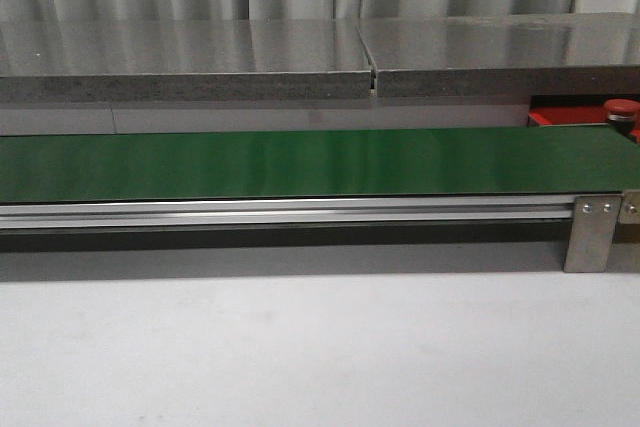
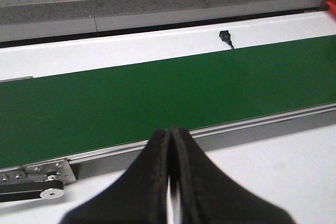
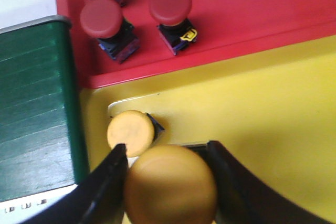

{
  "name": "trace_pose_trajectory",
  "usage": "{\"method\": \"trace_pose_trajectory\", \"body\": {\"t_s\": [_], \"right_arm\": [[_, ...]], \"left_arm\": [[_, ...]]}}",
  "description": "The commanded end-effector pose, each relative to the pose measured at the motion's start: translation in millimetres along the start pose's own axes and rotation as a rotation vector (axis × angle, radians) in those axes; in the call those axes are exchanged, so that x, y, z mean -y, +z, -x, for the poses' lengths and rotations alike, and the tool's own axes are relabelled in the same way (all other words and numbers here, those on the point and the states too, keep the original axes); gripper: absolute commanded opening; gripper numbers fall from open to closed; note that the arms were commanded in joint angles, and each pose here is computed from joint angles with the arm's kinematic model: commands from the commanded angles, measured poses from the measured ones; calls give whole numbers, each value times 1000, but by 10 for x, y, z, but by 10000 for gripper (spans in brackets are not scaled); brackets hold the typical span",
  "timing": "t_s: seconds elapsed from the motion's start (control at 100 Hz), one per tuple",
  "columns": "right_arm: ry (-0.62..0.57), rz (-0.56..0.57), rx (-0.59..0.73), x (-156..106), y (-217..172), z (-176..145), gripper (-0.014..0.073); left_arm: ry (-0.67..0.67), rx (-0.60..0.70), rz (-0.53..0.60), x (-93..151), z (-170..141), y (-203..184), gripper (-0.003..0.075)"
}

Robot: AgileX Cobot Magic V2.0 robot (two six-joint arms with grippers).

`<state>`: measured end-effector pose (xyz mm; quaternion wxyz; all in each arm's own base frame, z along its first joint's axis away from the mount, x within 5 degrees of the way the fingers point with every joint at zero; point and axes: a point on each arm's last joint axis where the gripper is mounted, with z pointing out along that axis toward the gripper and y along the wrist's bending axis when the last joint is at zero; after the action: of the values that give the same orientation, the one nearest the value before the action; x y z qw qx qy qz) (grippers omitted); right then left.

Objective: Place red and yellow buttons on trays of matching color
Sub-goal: 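Move the yellow button into the yellow tray and open the right gripper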

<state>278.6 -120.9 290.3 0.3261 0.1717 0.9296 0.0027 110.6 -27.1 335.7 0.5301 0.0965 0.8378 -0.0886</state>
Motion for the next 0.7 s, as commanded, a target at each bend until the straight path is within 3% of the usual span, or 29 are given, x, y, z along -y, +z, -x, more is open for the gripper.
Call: {"method": "trace_pose_trajectory", "body": {"t_s": [0.0,0.69], "right_arm": [[44,-28,108,80,-71,139,215],[177,-40,41,291,670,84,215]], "left_arm": [[-14,95,-5,11,139,-50,-19],[-14,95,-5,11,139,-50,-19]]}}
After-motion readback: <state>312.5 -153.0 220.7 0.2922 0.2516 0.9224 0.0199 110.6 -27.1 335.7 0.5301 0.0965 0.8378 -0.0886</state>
